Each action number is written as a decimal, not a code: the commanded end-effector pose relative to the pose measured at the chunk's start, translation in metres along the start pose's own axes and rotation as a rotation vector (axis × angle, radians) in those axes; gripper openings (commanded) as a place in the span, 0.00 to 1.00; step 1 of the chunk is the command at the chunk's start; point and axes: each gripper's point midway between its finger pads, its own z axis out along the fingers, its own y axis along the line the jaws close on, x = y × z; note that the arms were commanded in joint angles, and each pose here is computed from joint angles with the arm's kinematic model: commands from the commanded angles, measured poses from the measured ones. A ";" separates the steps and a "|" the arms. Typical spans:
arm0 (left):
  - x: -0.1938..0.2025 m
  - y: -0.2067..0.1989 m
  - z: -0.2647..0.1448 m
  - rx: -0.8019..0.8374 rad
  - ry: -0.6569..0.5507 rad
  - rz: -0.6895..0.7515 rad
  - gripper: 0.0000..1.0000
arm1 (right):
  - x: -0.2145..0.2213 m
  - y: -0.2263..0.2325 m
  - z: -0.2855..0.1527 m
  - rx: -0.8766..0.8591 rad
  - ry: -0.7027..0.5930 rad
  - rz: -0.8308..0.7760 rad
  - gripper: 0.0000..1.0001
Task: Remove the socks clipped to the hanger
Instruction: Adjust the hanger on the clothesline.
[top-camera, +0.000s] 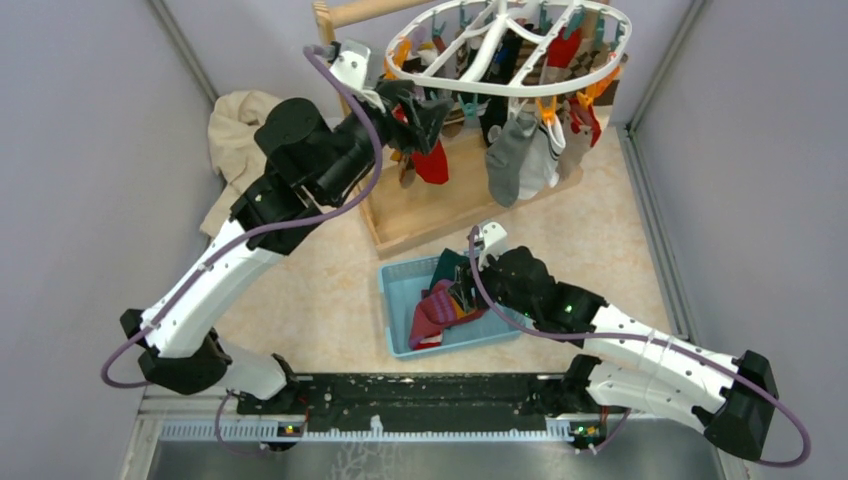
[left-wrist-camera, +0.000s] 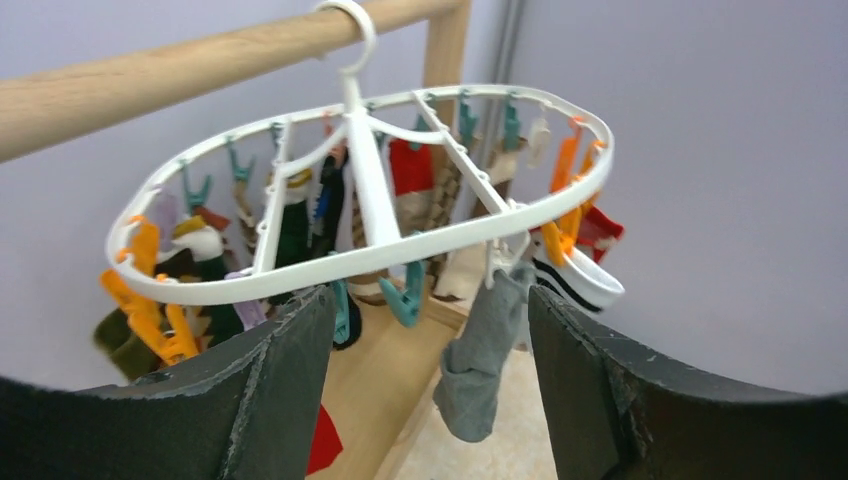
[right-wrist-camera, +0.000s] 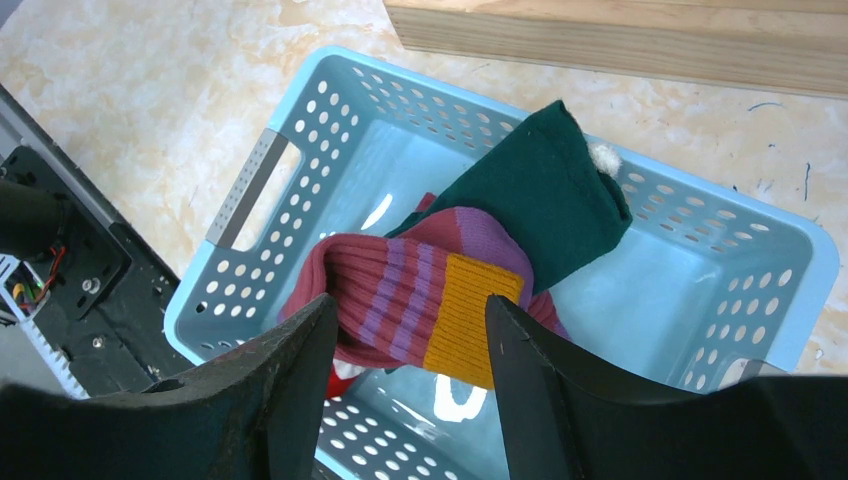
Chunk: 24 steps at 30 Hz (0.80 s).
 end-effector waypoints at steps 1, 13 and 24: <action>0.015 0.040 0.011 -0.187 0.045 0.011 0.76 | -0.019 0.010 0.000 -0.036 -0.065 0.015 0.57; 0.016 0.112 0.098 -0.247 0.031 0.154 0.74 | -0.015 0.013 -0.001 -0.056 -0.062 0.034 0.57; 0.062 0.110 0.115 -0.105 0.122 0.100 0.63 | -0.015 0.008 -0.003 -0.035 -0.068 0.033 0.57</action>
